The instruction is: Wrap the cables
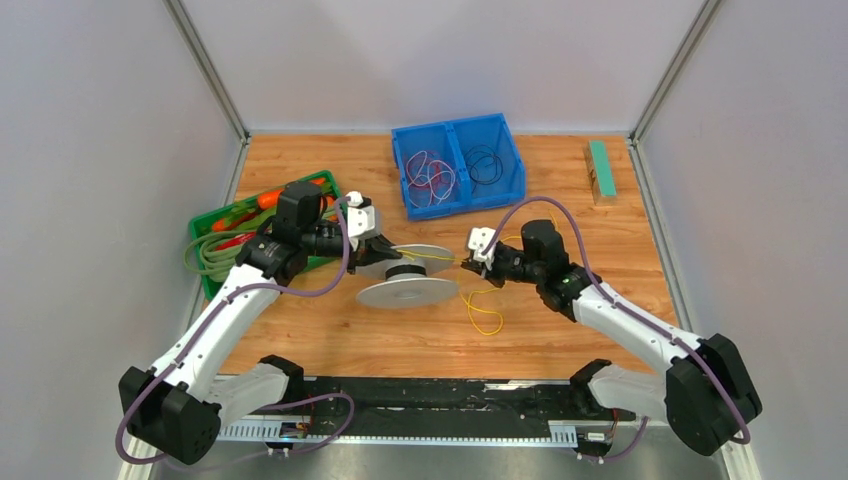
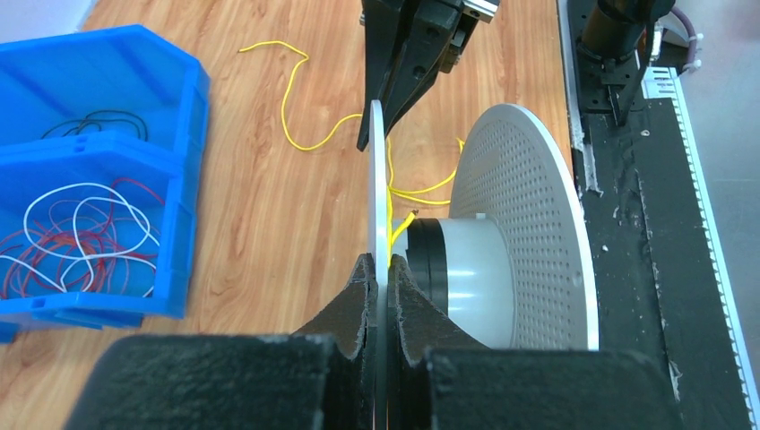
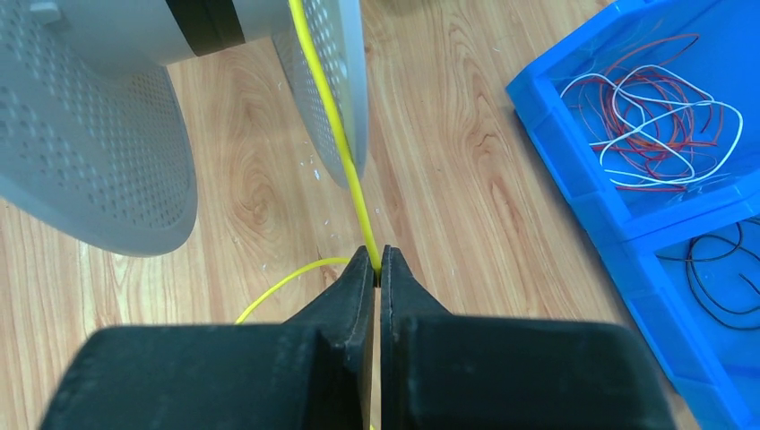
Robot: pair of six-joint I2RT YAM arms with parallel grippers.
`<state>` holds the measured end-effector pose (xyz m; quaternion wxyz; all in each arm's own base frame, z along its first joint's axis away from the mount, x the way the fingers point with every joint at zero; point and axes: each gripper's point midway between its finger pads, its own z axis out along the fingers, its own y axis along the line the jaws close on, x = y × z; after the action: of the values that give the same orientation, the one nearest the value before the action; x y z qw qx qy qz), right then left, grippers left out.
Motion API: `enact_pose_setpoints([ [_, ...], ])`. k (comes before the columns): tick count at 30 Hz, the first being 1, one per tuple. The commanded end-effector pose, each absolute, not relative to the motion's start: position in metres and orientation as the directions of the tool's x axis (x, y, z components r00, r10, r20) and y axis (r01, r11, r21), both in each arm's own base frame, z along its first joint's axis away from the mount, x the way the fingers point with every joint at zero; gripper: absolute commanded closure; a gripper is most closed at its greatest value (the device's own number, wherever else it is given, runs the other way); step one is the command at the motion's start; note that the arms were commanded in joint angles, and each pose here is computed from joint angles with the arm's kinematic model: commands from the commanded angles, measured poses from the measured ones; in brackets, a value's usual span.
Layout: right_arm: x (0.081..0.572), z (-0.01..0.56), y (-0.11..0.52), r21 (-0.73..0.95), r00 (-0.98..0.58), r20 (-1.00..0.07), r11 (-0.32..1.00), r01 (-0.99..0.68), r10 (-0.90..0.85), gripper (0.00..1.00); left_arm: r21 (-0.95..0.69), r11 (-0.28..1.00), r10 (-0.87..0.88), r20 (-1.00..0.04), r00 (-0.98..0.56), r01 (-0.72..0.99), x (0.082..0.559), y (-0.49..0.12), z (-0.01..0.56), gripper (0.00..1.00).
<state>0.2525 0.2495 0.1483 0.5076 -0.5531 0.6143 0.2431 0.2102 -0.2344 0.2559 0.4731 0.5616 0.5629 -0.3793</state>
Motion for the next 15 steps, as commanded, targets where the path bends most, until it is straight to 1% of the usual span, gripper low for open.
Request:
enact_pose_setpoints([
  [1,0.252,0.14,0.235,-0.254,0.096,-0.878,0.286,-0.924,-0.469,1.0,0.189,0.07,0.2,-0.965,0.172,0.979,0.207,-0.237,0.288,1.0],
  [5,0.252,0.137,0.231,-0.25,0.086,-0.875,0.292,-0.923,-0.477,1.0,0.185,0.092,0.192,-0.967,0.165,0.978,0.211,-0.237,0.292,1.0],
  [6,0.252,0.137,0.23,-0.247,0.082,-0.875,0.294,-0.923,-0.477,0.99,0.181,0.094,0.186,-0.969,0.162,0.979,0.212,-0.238,0.294,1.0],
  [7,0.253,0.137,0.23,-0.248,0.081,-0.875,0.297,-0.922,-0.478,0.9,0.177,0.097,0.178,-0.971,0.158,0.979,0.212,-0.239,0.296,1.0],
  [8,0.253,0.139,0.23,-0.244,0.075,-0.875,0.303,-0.921,-0.478,0.71,0.173,0.106,0.168,-0.974,0.154,0.979,0.213,-0.239,0.299,1.0],
  [9,0.253,0.142,0.23,-0.234,0.063,-0.876,0.308,-0.922,-0.478,0.47,0.167,0.117,0.159,-0.976,0.147,0.979,0.215,-0.24,0.303,1.0],
  [10,0.255,0.148,0.23,-0.229,0.052,-0.879,0.323,-0.918,-0.474,0.27,0.148,0.133,0.151,-0.98,0.128,0.98,0.218,-0.241,0.307,1.0],
  [12,0.258,0.157,0.225,-0.212,0.012,-0.875,0.36,-0.908,-0.485,0.1,0.116,0.162,0.14,-0.986,0.093,0.98,0.222,-0.241,0.318,1.0],
  [13,0.26,0.165,0.221,-0.214,0.007,-0.876,0.375,-0.902,-0.482,0.05,0.106,0.18,0.138,-0.987,0.081,0.978,0.224,-0.241,0.326,1.0],
  [15,0.261,0.177,0.211,-0.204,-0.016,-0.883,0.413,-0.888,-0.469,0.0,0.056,0.213,0.134,-0.991,0.027,0.976,0.229,-0.241,0.335,1.0],
])
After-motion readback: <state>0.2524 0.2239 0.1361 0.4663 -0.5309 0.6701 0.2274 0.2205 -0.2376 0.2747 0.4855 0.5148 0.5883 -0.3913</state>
